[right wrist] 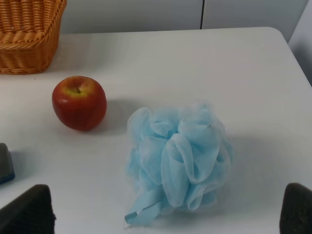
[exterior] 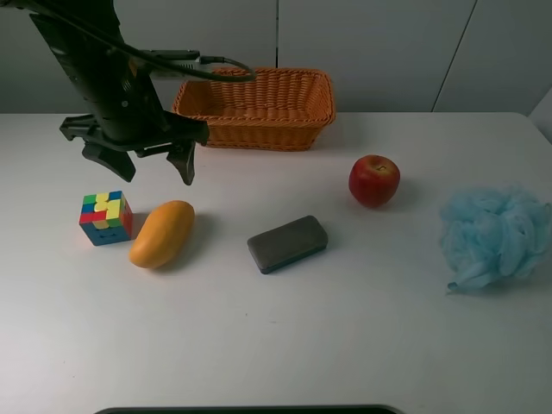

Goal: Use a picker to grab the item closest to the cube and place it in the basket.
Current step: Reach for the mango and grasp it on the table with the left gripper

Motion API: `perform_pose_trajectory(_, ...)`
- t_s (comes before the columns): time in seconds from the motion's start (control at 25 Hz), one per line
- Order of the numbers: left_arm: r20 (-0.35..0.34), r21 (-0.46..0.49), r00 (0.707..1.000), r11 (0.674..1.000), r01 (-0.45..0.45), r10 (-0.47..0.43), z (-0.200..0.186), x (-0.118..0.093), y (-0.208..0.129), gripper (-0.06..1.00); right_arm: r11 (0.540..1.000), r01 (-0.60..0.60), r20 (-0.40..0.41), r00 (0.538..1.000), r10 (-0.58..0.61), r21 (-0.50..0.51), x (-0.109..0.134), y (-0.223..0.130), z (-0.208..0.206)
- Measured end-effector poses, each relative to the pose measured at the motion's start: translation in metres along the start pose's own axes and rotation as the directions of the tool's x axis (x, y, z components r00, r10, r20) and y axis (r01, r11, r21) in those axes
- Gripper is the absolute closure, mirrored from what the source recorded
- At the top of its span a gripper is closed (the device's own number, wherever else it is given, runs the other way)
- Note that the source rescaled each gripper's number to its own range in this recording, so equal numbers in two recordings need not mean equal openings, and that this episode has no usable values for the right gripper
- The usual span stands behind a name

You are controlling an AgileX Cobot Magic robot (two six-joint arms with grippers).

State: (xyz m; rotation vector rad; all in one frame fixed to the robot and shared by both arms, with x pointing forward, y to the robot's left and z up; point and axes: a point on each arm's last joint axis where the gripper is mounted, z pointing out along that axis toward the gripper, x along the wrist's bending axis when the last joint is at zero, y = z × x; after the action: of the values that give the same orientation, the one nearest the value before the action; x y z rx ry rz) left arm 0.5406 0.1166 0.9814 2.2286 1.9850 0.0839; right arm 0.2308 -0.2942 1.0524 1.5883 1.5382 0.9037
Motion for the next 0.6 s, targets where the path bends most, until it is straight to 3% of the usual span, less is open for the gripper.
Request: perform_pose_trajectory(0.6,-0.06,0.184,0.998,0.983,0.016,-0.005,0.064,-0.001,-0.012,-0.06,1.0,-0.002,0.0,1.0,0.002,0.0,0.0,0.0,0.0)
